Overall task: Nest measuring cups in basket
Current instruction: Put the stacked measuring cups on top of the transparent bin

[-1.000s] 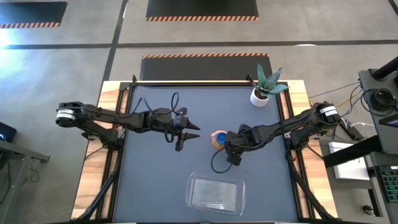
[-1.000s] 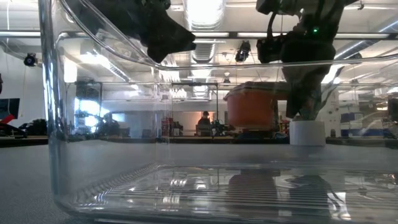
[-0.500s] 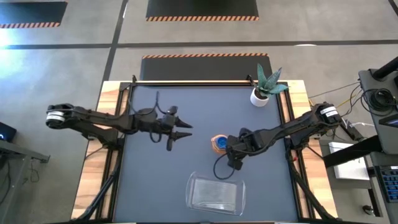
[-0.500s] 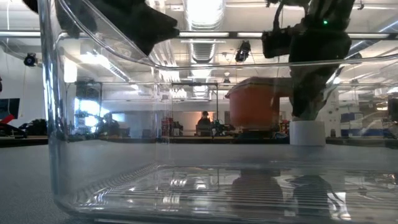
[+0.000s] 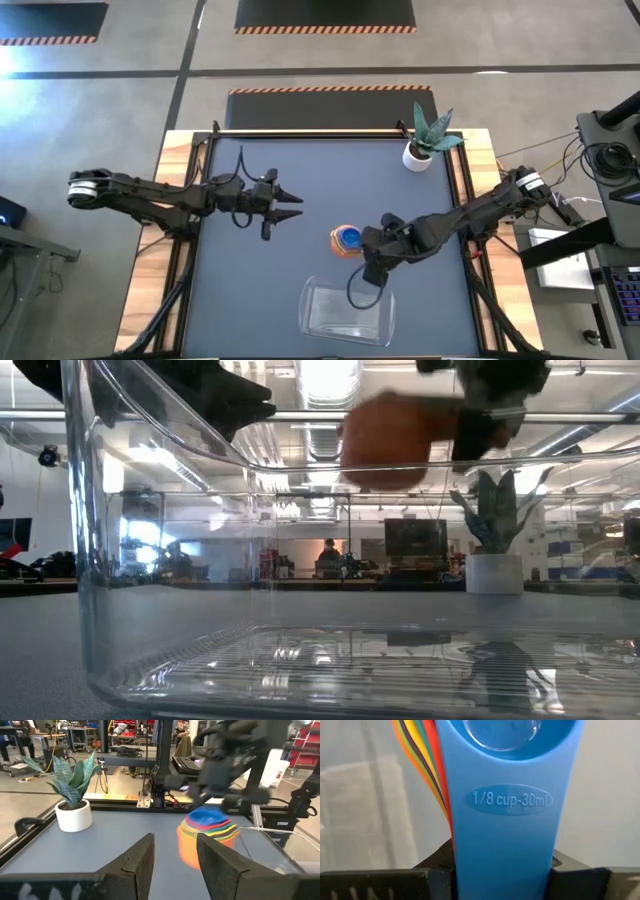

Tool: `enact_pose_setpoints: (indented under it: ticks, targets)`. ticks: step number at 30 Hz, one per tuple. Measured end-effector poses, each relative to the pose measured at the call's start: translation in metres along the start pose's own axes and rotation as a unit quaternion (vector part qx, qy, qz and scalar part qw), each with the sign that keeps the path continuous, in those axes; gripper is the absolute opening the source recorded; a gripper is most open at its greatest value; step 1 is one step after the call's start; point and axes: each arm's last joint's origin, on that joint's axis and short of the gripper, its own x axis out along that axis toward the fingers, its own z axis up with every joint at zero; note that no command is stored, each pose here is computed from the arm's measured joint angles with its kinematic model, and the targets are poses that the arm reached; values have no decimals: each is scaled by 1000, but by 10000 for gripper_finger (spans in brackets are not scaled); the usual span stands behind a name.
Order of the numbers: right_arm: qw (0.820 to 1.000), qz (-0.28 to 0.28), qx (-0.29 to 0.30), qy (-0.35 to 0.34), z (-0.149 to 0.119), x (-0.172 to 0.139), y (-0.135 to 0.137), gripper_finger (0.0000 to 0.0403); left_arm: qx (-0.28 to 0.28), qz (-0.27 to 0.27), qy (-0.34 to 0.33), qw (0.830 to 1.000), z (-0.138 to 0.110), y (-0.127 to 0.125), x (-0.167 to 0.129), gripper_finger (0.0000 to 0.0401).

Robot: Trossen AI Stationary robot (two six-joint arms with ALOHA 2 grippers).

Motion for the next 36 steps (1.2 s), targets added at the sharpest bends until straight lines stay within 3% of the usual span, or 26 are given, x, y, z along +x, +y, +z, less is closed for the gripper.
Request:
enact_pose_setpoints:
  ticks: [10,20,27,36]
  targets:
    - [998,47,-5,-38,-9,-27,50,121,-7,8,3,1000,-1,3,1,129]
    - [996,66,-56,-27,-19,-1,105,121,-7,7,0,1000,-1,3,1,129]
    - [995,72,-68,-8,-22,16,117,121,-6,-25,-22,999,4,1,1,129]
    - [995,68,-71,30,-30,33,119,121,-8,-28,-24,999,4,1,1,129]
